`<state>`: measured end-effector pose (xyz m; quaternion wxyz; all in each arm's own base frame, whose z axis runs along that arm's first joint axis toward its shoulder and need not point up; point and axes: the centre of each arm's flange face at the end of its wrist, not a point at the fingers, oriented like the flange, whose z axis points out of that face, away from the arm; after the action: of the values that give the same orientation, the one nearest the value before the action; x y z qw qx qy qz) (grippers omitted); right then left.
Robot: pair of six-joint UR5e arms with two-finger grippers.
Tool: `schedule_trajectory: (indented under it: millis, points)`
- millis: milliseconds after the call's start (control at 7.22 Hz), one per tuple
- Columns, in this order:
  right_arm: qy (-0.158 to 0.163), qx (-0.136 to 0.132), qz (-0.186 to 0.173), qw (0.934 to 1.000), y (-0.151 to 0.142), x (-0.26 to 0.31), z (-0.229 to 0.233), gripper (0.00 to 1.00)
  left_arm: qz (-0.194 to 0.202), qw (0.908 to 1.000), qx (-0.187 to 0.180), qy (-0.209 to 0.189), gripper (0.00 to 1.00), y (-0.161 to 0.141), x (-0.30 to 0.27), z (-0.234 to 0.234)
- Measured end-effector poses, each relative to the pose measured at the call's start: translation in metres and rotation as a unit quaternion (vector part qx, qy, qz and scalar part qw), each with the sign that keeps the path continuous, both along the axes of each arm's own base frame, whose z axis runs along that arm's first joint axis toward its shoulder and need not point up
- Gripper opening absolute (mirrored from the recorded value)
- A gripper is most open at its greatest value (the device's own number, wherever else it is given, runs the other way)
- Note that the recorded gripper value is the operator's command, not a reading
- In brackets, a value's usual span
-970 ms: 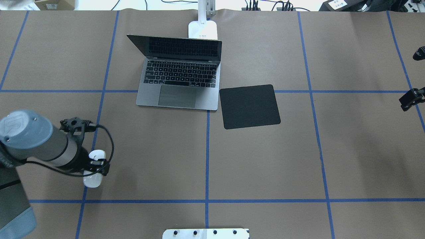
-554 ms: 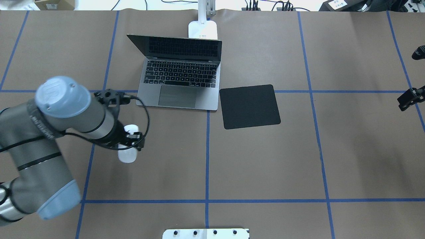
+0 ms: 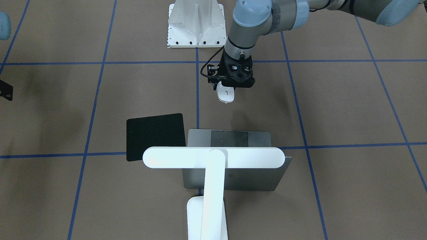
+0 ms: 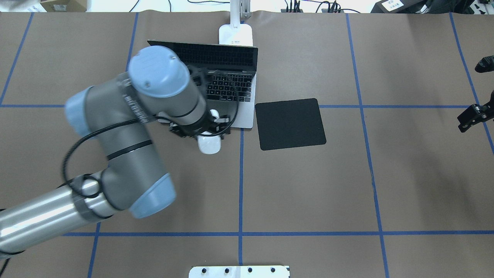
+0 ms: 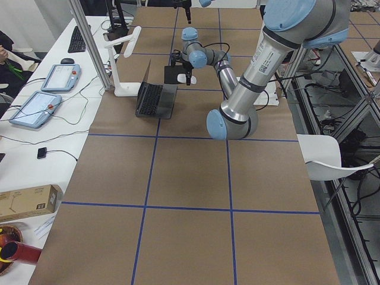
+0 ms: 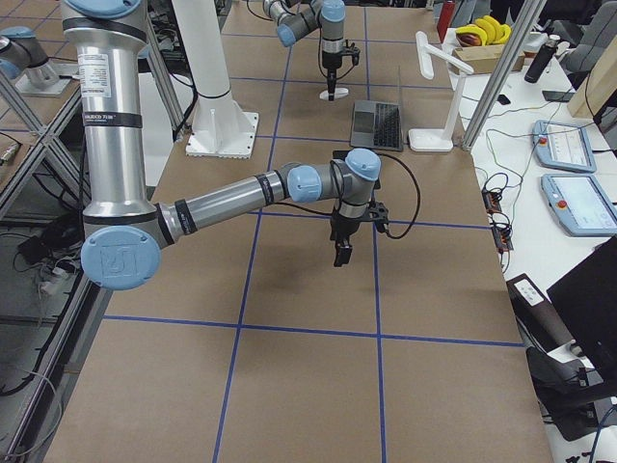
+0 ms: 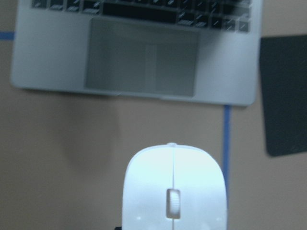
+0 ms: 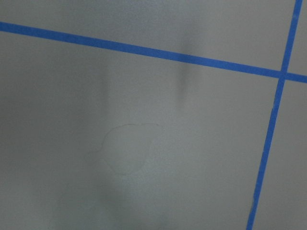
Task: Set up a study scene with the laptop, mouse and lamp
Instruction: 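Carry the white mouse with the left gripper onto the black mouse pad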
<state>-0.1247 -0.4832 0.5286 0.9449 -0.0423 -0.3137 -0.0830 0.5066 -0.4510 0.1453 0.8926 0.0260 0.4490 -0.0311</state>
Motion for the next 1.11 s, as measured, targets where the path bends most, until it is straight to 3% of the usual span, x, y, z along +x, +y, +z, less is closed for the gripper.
schedule_trajectory:
  millis: [554, 831, 1108]
  points:
    - [-0.014, -0.012, -0.002, 0.9998, 0.0, -0.003, 0.004, 1.0, -0.079, 0.9967, -0.015, -0.009, 0.18, -0.059, 0.088, -0.069]
    - [-0.021, -0.014, -0.003, 0.9997, 0.0, -0.004, 0.002, 1.0, -0.106, 0.9942, -0.007, -0.011, 0.18, -0.063, 0.132, -0.082]
    - [-0.022, -0.013, -0.003, 0.9997, 0.0, -0.004, 0.001, 1.0, -0.121, 0.9924, 0.011, -0.019, 0.18, -0.047, 0.172, -0.07]
